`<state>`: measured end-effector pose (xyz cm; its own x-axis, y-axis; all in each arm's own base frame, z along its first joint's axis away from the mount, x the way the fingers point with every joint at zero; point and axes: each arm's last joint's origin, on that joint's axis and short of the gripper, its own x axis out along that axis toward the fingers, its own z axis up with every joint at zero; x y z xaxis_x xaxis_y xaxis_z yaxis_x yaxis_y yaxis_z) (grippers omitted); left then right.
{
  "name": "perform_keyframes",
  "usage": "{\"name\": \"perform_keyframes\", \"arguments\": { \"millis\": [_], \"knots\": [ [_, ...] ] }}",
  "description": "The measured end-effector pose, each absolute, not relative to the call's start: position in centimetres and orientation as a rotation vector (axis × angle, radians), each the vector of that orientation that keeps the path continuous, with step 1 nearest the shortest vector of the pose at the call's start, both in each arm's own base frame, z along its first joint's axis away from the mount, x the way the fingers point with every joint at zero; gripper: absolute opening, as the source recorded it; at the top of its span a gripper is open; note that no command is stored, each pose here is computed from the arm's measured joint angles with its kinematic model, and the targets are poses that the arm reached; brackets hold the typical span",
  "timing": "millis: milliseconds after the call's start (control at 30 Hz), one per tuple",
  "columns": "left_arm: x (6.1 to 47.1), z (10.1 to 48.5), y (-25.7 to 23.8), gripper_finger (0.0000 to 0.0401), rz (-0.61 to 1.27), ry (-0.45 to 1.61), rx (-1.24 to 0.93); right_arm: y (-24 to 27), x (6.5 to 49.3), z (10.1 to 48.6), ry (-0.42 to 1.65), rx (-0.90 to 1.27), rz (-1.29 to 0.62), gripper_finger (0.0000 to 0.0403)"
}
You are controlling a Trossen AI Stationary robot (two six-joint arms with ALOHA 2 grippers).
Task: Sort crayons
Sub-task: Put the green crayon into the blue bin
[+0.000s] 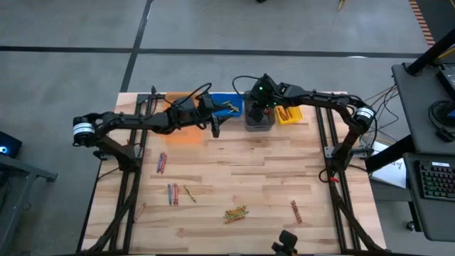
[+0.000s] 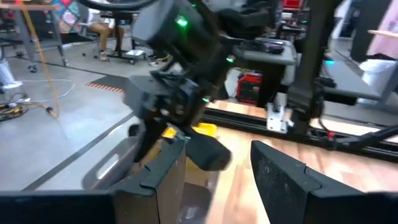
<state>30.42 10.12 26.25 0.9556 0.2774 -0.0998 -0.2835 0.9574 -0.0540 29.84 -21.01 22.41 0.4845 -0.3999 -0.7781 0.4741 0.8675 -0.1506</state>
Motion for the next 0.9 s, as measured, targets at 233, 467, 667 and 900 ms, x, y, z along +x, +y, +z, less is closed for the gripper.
{"name": "perform_keyframes", "arguments": {
  "millis": [233,467,667,900],
  "knots": [
    [30.3,26.1,9.5,0.0164,0.265,0.110,-0.057,-20.8,29.7,22.9,0.902,0.119,-0.542,0.0143],
    [28.9,27.5,8.0,0.0164,0.235,0.157,-0.088,-19.9,29.7,24.4,0.850,0.105,-0.536,0.0143],
    [28.2,28.6,6.5,0.0164,0.190,0.146,-0.081,-19.0,29.3,26.3,0.794,0.100,-0.538,0.0144],
    [28.1,28.6,4.9,0.0164,0.139,0.174,-0.094,-16.4,29.1,29.0,0.709,0.076,-0.497,0.0144]
  ]
}}
